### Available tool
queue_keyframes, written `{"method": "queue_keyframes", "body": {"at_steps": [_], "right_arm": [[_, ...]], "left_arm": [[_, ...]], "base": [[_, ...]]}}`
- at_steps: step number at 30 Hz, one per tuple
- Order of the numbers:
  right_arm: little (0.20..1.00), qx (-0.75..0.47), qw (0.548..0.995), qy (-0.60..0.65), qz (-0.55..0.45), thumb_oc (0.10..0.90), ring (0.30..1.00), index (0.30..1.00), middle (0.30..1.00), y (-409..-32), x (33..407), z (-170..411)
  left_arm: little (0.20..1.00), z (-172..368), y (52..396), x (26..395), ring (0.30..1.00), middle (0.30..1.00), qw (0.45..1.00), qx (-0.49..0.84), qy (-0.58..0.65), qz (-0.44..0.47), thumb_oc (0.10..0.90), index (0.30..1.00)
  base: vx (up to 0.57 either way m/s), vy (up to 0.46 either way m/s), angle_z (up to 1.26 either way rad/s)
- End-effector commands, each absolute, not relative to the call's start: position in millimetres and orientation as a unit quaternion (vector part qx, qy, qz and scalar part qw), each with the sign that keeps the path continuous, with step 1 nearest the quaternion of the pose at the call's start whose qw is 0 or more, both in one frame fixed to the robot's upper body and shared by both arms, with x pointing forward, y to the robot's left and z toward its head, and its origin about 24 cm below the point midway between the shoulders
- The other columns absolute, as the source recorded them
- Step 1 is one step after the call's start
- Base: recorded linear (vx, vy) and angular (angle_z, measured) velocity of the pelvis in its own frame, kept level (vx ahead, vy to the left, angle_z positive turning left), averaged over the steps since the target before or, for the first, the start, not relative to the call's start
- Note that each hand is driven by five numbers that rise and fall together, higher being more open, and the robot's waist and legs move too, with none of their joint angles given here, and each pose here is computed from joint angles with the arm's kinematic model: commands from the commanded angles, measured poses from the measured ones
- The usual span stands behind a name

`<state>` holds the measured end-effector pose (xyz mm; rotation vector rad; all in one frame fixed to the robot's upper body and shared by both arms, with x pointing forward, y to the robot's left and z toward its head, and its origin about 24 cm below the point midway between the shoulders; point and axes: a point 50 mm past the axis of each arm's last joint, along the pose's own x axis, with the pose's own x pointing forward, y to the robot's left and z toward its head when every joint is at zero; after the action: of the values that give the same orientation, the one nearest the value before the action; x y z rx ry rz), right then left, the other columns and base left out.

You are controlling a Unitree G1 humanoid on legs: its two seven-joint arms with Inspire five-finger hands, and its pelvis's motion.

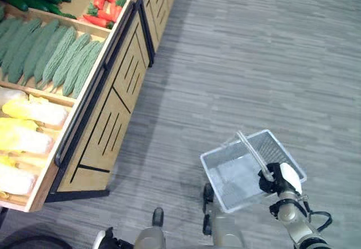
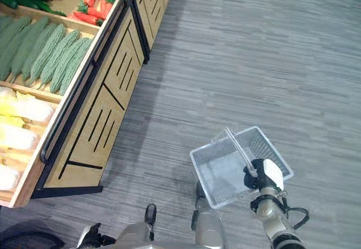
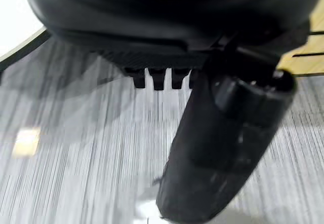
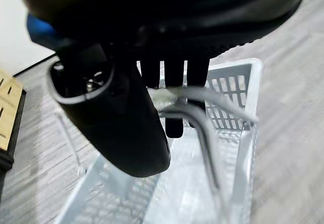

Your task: Get the vegetables into the basket

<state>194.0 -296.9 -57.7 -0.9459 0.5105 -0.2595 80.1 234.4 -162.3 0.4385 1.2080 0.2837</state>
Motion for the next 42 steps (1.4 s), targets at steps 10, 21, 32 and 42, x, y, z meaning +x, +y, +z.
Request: {"method": "queue_keyframes", "body": {"at_steps": [10, 21, 32, 42], "right_arm": [[0.300, -0.453, 0.834, 0.212, -0.233, 0.400, 0.300, 0.300, 0.300, -341.8, 178.4, -31.7], [0.300, -0.445, 0.841, 0.240, -0.193, 0.400, 0.300, 0.300, 0.300, -321.7, 181.0, -51.8], [0.300, -0.437, 0.852, 0.237, -0.163, 0.400, 0.300, 0.300, 0.300, -300.2, 196.0, -60.4], [0.300, -0.431, 0.854, 0.230, -0.181, 0.400, 0.300, 0.300, 0.300, -303.4, 195.6, -57.9]], "left_arm": [[1.000, -155.2, 243.8, 98.5, 1.000, 1.000, 0.799, 0.203, 0.540, 0.172, 0.900, 1.000], [1.000, -150.8, 260.4, 96.8, 1.000, 1.000, 0.791, 0.243, 0.537, 0.164, 0.900, 1.000], [1.000, -139.7, 283.5, 105.1, 1.000, 1.000, 0.793, 0.259, 0.514, 0.202, 0.900, 1.000], [1.000, -138.3, 280.4, 114.4, 1.000, 1.000, 0.797, 0.268, 0.503, 0.201, 0.900, 1.000]], "base": [[0.17, -0.104, 0.72], [0.28, 0.232, -0.04], [0.15, 0.184, 0.14], [0.21, -0.120, 0.60]]}}
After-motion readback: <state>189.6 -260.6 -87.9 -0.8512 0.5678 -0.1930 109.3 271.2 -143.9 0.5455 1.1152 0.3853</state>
